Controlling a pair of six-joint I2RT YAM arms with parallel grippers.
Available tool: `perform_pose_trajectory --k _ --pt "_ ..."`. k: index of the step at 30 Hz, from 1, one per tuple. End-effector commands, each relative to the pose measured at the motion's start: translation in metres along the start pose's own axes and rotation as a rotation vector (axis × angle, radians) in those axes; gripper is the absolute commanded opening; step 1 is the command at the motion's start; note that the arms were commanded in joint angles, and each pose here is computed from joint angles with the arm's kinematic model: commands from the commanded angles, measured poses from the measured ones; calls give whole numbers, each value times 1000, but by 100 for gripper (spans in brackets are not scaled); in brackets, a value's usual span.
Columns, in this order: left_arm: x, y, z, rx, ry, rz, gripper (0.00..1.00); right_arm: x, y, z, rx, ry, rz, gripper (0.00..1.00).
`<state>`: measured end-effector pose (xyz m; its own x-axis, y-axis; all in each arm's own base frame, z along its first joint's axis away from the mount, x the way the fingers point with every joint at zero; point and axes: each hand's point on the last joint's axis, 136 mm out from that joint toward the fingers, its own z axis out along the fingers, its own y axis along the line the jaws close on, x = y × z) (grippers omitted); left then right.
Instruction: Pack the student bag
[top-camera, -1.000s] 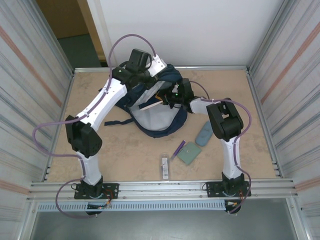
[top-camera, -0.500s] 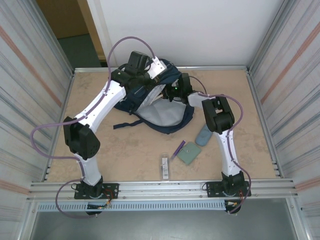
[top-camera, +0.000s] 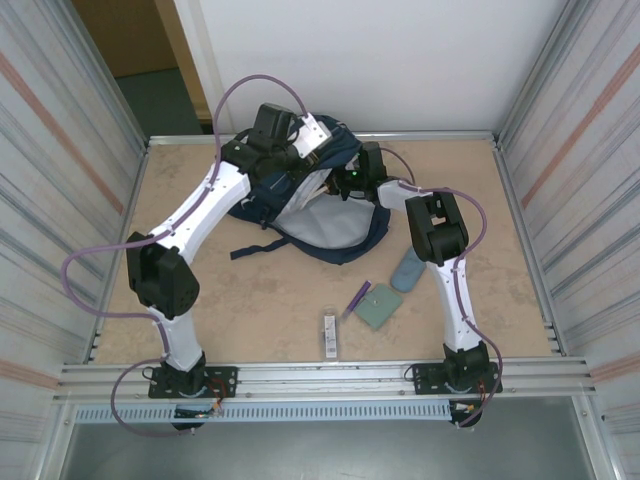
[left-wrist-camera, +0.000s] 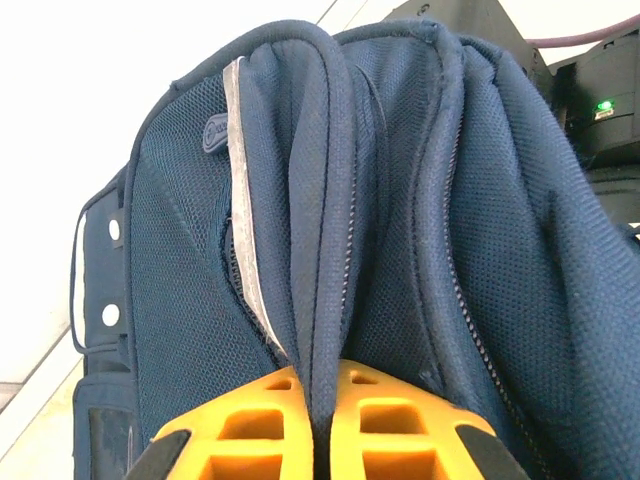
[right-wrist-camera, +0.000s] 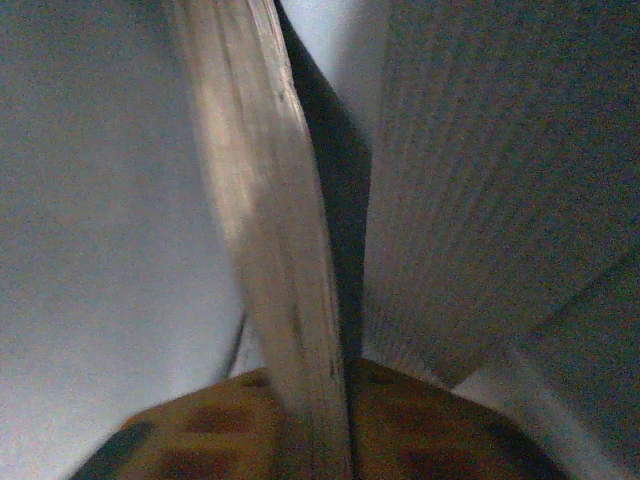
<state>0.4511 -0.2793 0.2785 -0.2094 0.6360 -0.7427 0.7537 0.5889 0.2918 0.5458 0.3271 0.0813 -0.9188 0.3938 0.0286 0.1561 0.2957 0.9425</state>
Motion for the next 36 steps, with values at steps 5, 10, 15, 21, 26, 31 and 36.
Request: perform_pose_trajectory --k 5,10,15,21,26,31,36 --pt "-43 4 -47 -13 -150 31 0 -26 12 -12 -3 -39 1 1" --pt "-44 -13 -52 80 -162 78 0 -5 39 3 -65 137 -105 6" --pt "-42 -24 -54 138 -166 98 0 0 43 9 -54 164 -135 11" --pt "-33 -21 -53 106 -146 90 0 -24 11 -1 59 46 -67 23" --pt "-15 -4 -40 73 -113 40 0 -41 4 -19 87 -67 -50 34" --pt "1 3 -24 66 -82 26 0 -54 10 -35 75 -117 -62 35" --pt "12 6 -13 53 -45 19 0 -49 12 -44 57 -155 -103 45"
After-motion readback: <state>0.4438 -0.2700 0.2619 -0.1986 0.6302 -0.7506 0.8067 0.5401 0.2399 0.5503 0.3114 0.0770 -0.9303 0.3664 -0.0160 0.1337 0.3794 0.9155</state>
